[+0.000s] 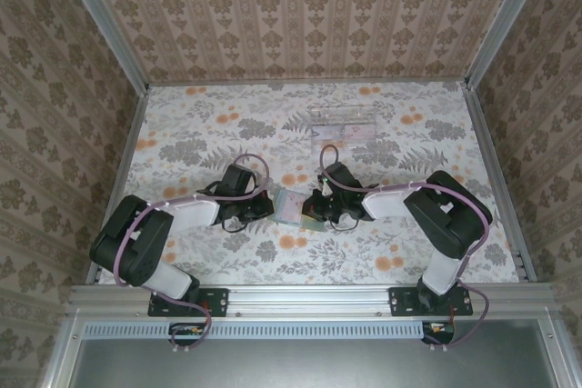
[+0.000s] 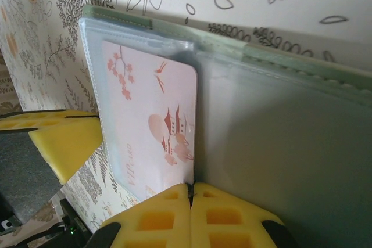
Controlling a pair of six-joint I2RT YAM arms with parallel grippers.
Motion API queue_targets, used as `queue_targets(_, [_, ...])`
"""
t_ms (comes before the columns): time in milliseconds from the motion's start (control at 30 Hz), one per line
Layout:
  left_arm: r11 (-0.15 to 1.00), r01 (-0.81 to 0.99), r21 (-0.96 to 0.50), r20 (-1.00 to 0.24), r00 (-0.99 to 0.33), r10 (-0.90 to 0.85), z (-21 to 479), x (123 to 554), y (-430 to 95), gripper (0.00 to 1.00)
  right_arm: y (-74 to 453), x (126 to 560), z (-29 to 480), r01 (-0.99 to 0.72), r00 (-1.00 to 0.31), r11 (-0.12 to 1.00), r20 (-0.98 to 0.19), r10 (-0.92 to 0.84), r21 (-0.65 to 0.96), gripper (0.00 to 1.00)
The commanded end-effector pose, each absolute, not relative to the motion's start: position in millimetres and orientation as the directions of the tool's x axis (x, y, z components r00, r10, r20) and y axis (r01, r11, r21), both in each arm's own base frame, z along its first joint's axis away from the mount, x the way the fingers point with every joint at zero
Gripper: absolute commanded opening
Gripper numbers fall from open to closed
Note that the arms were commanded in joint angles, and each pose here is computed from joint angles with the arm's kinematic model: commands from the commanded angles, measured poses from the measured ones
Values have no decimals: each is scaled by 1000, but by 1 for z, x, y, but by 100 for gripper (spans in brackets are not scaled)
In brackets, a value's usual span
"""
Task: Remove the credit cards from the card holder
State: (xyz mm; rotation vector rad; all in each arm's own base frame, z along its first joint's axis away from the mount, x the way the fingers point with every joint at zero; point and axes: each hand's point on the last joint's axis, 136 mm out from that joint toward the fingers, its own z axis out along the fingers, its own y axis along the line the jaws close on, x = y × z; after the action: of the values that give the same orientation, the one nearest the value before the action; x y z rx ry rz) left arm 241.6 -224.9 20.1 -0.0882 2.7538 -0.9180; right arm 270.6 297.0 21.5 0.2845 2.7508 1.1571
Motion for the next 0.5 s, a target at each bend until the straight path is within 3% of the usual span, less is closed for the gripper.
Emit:
queue_targets(0, [862, -58, -504, -157, -975, -157, -5, 232, -204, 0, 279, 261, 14, 146, -971, 722, -42, 236, 676, 0])
queue_targets(367, [848, -34, -529, -186, -970, -156, 10, 234, -207, 0, 274, 257, 18, 131, -971, 700, -53, 234, 702, 0])
queue_targets(467, [840, 16, -542, -238, -962, -135, 28, 238, -213, 9, 277, 260, 20, 128, -970, 692, -57, 238, 710, 0])
